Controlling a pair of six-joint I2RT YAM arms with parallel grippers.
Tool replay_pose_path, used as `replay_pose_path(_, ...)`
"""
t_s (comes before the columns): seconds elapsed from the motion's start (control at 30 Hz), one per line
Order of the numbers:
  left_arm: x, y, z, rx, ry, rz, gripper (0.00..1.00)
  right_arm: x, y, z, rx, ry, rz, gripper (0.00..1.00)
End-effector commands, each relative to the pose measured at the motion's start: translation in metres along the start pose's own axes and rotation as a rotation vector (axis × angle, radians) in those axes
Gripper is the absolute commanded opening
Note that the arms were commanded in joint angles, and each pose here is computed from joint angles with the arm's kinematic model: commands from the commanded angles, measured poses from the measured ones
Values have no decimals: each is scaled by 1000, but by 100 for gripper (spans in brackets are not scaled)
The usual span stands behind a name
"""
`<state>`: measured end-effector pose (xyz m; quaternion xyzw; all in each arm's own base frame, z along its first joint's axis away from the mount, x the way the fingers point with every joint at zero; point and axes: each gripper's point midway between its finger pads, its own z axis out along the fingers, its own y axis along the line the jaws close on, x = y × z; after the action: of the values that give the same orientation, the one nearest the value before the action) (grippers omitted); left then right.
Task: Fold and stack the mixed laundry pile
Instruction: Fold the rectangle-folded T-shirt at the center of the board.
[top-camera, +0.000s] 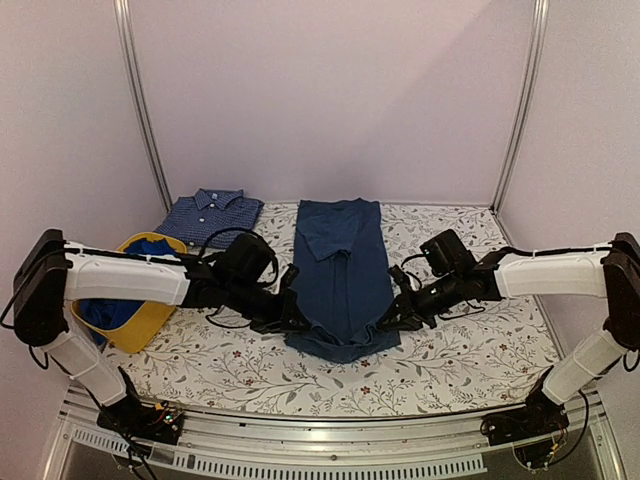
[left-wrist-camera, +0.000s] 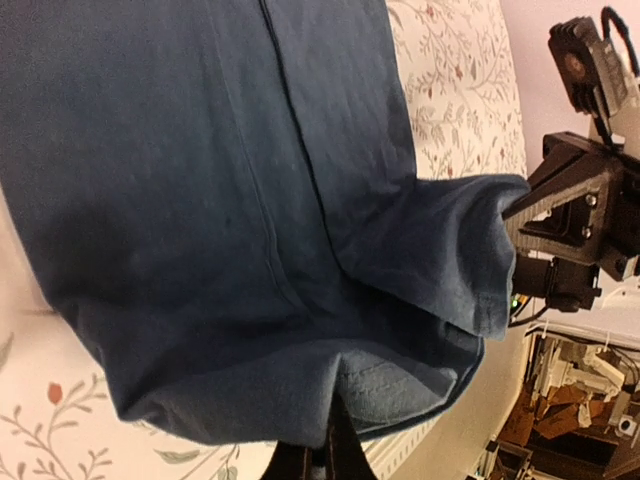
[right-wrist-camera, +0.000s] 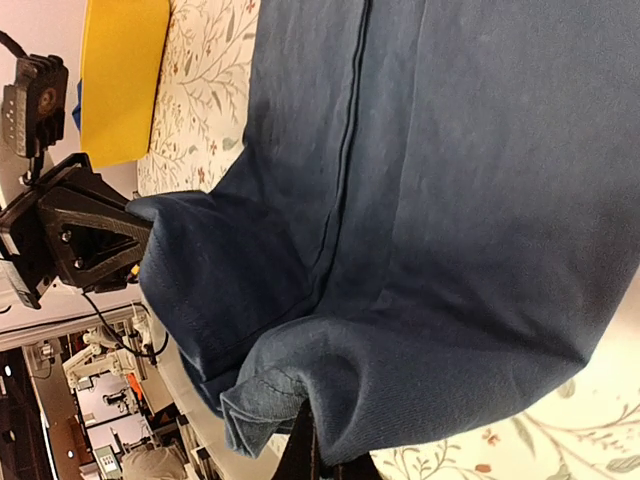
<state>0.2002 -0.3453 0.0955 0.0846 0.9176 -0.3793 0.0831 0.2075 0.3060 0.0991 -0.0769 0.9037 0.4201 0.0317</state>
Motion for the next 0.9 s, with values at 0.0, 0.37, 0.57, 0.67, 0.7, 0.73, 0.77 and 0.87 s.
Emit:
replay_pose_path(0.0,-53,4,3,-19,-59,55,0,-41,-11,-1,19,-37,-46,0)
replay_pose_path(0.37,-174,37,18,-66,-186,41,0,-180,-35,-24,2,-187,-78,0)
replay_pose_path(0.57,-230,59,25,-77,-233,40,0,-231,-53,-14,-33,-190,-82,0)
replay_pose_path(0.67,-248,72,30,-75,-244,30,0,-247,-64,-1,-54,-174,-66,0)
replay_pose_path(0.7,-252,77,32,-76,-243,22,0,-252,-64,1,-59,-174,-67,0)
replay_pose_path(0.73,-256,80,33,-75,-243,17,0,-256,-67,6,-64,-171,-62,0)
replay_pose_path(0.77,-260,83,33,-73,-247,14,0,-261,-70,10,-71,-170,-58,0)
replay_pose_path(0.87,-264,93,39,-65,-240,0,0,-269,-78,19,-68,-168,-44,0)
